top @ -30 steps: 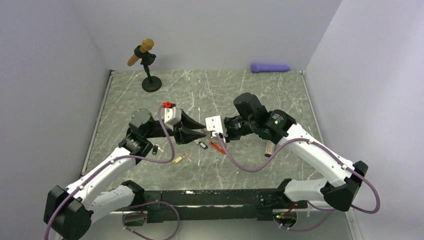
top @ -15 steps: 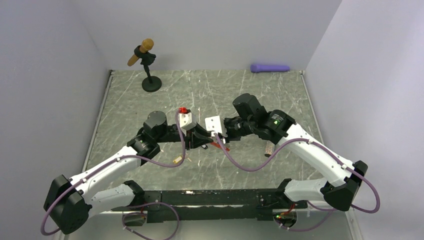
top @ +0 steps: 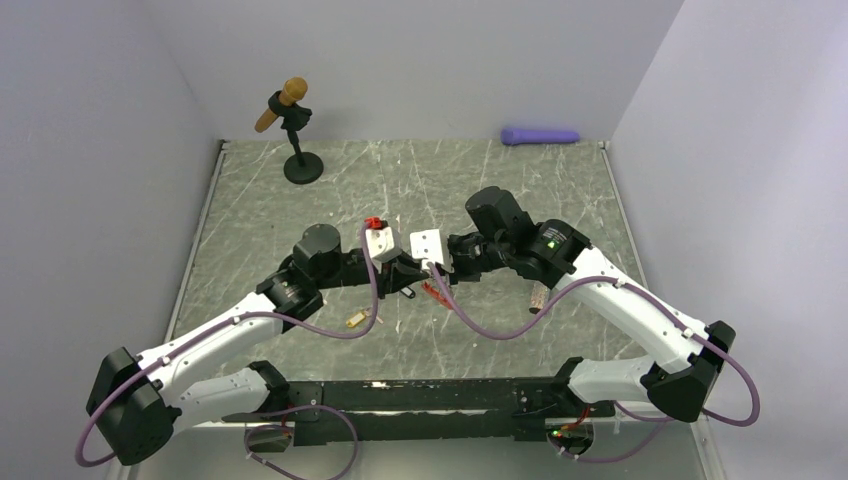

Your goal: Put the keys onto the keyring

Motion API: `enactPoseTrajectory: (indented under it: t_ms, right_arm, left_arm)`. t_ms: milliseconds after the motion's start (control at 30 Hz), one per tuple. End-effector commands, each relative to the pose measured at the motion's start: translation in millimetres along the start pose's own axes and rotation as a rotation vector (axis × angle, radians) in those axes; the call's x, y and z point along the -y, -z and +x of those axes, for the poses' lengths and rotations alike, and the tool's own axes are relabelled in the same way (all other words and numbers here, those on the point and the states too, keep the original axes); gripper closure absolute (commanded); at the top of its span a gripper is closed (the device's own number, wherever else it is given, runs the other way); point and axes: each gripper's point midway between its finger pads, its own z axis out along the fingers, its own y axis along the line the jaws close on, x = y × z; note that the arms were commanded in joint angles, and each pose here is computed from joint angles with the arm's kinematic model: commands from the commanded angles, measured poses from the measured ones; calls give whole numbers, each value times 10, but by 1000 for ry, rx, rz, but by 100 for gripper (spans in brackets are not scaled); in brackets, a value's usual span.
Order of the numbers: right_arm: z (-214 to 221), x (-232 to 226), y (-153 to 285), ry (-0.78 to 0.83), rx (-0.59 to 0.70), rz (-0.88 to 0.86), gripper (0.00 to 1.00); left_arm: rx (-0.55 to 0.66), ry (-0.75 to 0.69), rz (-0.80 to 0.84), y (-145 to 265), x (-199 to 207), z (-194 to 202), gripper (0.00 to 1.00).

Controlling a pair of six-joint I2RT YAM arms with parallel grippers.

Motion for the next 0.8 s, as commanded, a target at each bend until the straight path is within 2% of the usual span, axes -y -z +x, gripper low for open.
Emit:
enactPoseTrajectory:
  t_ms: [0,100,267,467,500,567,667,767]
  right_arm:
    - [-184,86,19,4,60,29,100]
    - [-186,81,14,-1,63,26,100]
    - [-191,72,9,-5,67,22,100]
    - [-239,50,36,-11,90,20,100]
    - [-255,53,46,-17,99,24,96]
    - [-281,55,72,-34,121,27,78]
    - [-330,49,139,-67,178,13,61]
    - [-410,26,237,-77,276,-8,50]
  left_arm:
    - [31,-44,-33,-31,-69,-188,77]
    - [23,-41,-28,-45,-65,-183,83]
    - [8,-42,-16,-60,-46,-181,100]
    - [19,-63,-29,-16,-32,-184,100]
    - [36,-77,-39,7,-34,-198,100]
    - [74,-107,-50,69,-9,-199,100]
    - [126,-177,-51,173,51,-167,100]
    - [226,-264,-41,292,151,-260,100]
